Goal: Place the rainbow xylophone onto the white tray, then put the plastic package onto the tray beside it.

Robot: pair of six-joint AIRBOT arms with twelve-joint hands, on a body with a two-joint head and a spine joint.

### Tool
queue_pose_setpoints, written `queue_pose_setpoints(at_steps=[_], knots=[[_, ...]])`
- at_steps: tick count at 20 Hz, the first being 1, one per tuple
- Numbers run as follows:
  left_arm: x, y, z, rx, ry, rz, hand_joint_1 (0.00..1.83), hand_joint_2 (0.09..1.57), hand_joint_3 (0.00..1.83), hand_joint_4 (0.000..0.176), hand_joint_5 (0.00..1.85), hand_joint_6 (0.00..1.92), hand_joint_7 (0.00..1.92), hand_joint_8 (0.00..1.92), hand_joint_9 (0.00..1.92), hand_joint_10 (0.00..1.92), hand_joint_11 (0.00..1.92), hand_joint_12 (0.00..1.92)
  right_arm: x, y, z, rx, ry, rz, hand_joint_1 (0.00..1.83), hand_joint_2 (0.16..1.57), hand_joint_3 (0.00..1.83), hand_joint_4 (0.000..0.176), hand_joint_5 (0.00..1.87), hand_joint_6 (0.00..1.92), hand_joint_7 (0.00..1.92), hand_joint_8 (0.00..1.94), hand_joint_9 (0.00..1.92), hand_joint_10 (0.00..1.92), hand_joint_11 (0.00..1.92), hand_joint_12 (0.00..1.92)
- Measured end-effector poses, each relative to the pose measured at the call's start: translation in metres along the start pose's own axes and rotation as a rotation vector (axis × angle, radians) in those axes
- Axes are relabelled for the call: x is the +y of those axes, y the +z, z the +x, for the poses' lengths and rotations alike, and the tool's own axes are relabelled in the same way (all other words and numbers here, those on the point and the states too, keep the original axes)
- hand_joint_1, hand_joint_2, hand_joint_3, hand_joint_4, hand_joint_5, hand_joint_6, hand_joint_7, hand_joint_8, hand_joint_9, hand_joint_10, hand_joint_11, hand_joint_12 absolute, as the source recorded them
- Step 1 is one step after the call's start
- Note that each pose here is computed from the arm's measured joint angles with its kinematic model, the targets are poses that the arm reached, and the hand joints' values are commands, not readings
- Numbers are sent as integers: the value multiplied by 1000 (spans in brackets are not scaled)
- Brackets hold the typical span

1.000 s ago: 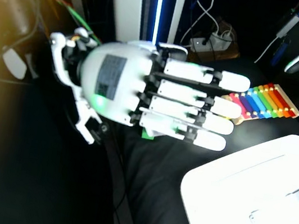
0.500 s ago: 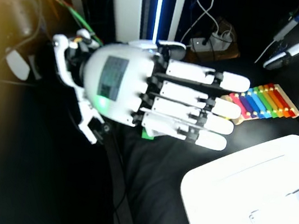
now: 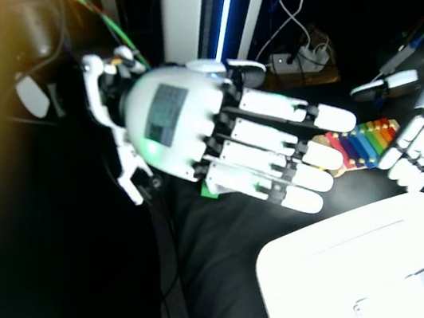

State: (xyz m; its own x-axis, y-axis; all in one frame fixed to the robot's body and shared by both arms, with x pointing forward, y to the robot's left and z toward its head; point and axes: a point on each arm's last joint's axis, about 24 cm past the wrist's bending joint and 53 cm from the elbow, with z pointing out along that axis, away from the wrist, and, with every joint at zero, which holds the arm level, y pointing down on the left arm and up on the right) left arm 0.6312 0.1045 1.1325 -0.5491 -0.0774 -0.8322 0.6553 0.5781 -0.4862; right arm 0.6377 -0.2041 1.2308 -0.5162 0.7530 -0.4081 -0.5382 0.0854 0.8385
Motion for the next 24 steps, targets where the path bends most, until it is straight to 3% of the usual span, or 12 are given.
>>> queue_pose_setpoints(at_steps=[6, 8, 10, 12, 15, 16, 18, 19, 20, 22, 23, 24], knots=[[0, 10, 12, 45, 0, 4, 600, 664, 0, 5, 0, 0, 0, 0, 0, 0, 0, 0, 0, 0, 2, 4, 1, -1, 712, 729, 6, 75, 222, 2, 232, 0, 166, 0, 0, 405], [3, 10, 16, 60, -4, -1, 531, 672, 0, 0, 0, 0, 0, 0, 0, 0, 33, 16, 0, 0, 1, 0, 3, -2, 713, 735, 4, 79, 225, 1, 226, 1, 159, 0, 0, 428], [5, 10, 21, 77, -5, -7, 527, 651, 0, 19, 0, 0, 0, 0, 0, 0, 29, 15, 0, 1, 2, 0, 6, -7, 719, 746, 7, 81, 232, 4, 222, 0, 155, 0, 0, 433], [7, 8, 29, 93, -20, -12, 501, 657, 0, 4, 0, 0, 0, 0, 0, 0, 60, 31, 0, 1, 4, 3, 9, -8, 714, 757, 4, 95, 231, 1, 211, 0, 151, 0, 0, 460], [14, 5, 41, 123, -29, -29, 429, 662, 1, 0, 0, 0, 0, 0, 0, 0, 92, 51, -1, 1, 4, 1, 10, -7, 709, 751, 0, 82, 225, 0, 201, 1, 153, 2, 0, 542], [16, 4, 45, 129, -33, -36, 428, 662, 1, 0, 0, 0, 0, 0, 11, 4, 105, 59, -1, 1, 4, 1, 10, -7, 718, 750, 0, 87, 227, 1, 202, 1, 151, 1, 0, 545], [18, 4, 47, 133, -41, -42, 426, 658, 0, 23, 0, 0, 0, 0, 14, 4, 117, 68, -1, 1, 4, 2, 10, -7, 710, 749, 0, 94, 226, 0, 191, 1, 144, 1, 0, 521], [19, 6, 50, 138, -43, -46, 429, 658, 0, 20, 0, 0, 0, 0, 14, 4, 117, 70, -1, 1, 4, 1, 10, -7, 712, 759, 3, 89, 223, 0, 186, 0, 141, 0, 0, 521], [19, 7, 52, 143, -46, -47, 440, 645, 0, 40, 0, 0, 0, 0, 15, 4, 113, 69, -1, 1, 4, 2, 11, -8, 716, 762, 3, 88, 225, 0, 186, 0, 144, 1, 0, 544], [21, 6, 55, 150, -48, -53, 456, 653, 0, 35, 0, 0, 0, 0, 17, 3, 107, 73, -1, 1, 4, 1, 12, -7, 724, 772, 6, 85, 231, 3, 187, 1, 148, 3, 0, 547], [24, 5, 58, 155, -50, -62, 467, 649, 0, 50, 0, 0, 0, 0, 20, 4, 113, 79, -1, 1, 5, 1, 13, -8, 713, 779, 5, 82, 231, 1, 181, 0, 147, 1, 0, 525], [25, 4, 60, 161, -52, -67, 482, 656, 1, 53, 0, 0, 0, 0, 24, 5, 129, 89, -1, 1, 5, 2, 14, -8, 706, 775, 2, 79, 235, 2, 183, 2, 153, 4, 0, 523]])
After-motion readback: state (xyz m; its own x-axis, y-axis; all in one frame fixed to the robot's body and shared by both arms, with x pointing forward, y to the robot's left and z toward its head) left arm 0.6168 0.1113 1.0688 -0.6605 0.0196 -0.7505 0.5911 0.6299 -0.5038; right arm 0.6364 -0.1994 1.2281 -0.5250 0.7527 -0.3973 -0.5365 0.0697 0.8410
